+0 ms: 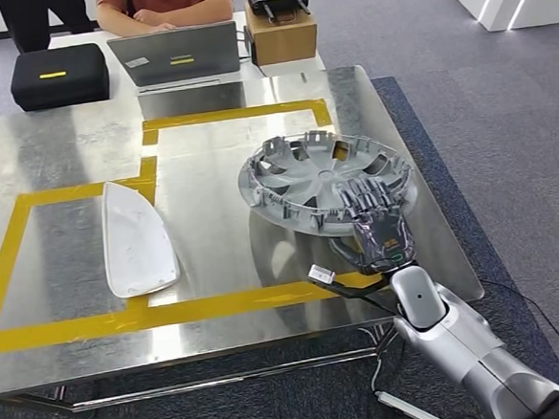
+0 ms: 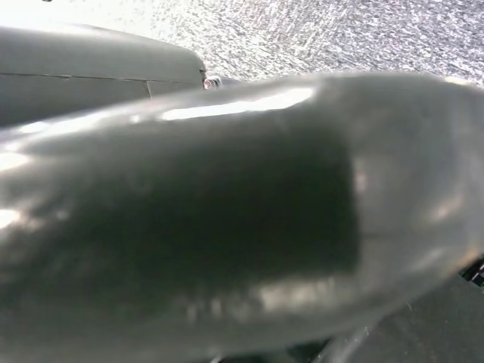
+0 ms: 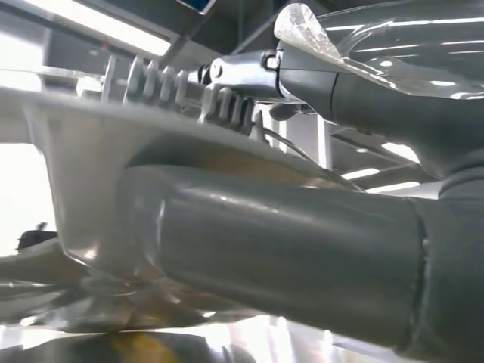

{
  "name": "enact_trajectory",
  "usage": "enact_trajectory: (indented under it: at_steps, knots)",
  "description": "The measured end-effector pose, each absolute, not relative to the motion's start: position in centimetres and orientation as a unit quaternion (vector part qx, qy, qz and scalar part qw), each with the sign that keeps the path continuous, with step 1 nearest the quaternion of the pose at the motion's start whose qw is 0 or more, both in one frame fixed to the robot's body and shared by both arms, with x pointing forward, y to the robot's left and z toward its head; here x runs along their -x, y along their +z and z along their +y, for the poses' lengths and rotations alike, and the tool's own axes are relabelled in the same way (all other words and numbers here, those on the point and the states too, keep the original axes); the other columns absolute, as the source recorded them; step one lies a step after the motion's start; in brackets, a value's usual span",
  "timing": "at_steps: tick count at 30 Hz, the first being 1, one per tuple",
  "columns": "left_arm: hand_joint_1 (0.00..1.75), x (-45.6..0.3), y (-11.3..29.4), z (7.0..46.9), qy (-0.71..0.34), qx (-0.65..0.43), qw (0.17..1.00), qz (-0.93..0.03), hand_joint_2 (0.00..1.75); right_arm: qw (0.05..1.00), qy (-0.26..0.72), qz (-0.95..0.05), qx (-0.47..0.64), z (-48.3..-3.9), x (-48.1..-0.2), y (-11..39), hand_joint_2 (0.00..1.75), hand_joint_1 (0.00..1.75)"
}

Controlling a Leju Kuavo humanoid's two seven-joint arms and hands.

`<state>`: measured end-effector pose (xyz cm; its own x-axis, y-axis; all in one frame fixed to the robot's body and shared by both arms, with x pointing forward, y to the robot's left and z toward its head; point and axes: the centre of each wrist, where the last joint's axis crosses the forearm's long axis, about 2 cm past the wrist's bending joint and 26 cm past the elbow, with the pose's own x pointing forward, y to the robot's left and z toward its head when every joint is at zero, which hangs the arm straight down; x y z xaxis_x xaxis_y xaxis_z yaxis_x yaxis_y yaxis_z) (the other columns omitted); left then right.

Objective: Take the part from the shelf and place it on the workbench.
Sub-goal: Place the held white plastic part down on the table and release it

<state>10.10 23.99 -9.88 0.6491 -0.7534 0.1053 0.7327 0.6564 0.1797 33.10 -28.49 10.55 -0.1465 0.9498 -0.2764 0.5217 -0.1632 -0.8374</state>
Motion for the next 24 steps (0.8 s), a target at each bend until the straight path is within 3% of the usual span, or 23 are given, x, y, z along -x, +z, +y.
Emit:
enact_trajectory:
  at_steps: [14,24]
  knots:
    - [0.0,-10.6,-9.8,23.8,-0.444,-0.053,0.891,-0.085,0.0,0.044,0.457,-0.749,0.477,-19.4,-30.8,15.8,0.0,0.0]
    - [0.0,-10.8,-9.7,23.8,-0.445,-0.051,0.89,-0.085,0.0,-0.008,0.434,-0.792,0.429,-16.4,-29.6,18.0,0.0,0.0]
